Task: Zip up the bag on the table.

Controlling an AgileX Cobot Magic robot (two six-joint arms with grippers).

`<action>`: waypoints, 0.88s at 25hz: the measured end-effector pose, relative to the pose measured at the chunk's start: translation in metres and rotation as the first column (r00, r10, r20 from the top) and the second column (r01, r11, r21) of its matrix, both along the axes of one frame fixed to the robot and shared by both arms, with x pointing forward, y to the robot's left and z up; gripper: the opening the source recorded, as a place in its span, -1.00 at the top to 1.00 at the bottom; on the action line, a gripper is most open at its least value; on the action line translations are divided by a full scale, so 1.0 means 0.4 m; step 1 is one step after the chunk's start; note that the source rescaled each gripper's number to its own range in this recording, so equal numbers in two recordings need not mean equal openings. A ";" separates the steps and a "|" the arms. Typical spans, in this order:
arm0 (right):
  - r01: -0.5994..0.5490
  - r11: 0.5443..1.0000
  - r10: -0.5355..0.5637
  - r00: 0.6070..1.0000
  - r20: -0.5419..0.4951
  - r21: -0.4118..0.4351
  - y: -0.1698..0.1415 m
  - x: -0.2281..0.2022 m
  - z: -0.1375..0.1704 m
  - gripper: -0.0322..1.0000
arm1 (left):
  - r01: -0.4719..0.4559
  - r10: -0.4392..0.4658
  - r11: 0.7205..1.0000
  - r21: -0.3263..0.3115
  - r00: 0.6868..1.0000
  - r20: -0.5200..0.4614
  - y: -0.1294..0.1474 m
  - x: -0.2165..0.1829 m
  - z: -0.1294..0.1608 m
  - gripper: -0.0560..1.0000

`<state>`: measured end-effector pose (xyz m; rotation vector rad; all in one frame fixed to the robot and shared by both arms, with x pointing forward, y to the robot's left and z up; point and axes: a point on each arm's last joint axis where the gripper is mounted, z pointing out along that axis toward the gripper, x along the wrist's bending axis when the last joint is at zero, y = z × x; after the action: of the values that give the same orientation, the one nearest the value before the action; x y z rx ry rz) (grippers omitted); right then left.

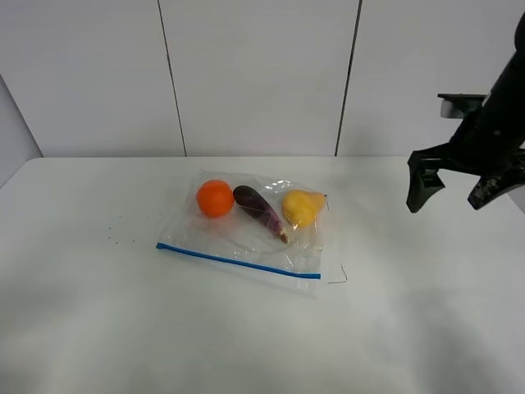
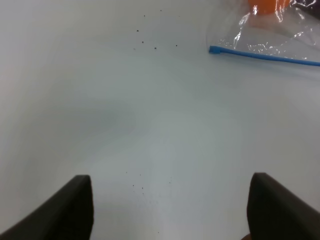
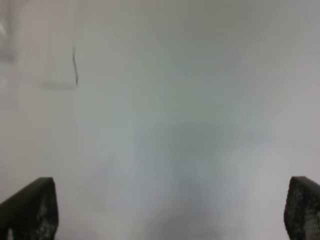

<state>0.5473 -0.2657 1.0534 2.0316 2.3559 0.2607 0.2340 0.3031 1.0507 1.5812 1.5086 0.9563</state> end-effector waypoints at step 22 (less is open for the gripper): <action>0.008 0.999 -0.031 0.863 0.505 0.048 -0.048 -0.616 -0.030 -1.00 | 0.000 0.000 1.000 0.000 1.000 0.000 0.000 0.000 0.000 -0.87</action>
<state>0.3010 -0.2848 1.0415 1.7219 2.0113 0.7501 0.2340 0.3031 1.0507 1.5812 1.5086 0.9563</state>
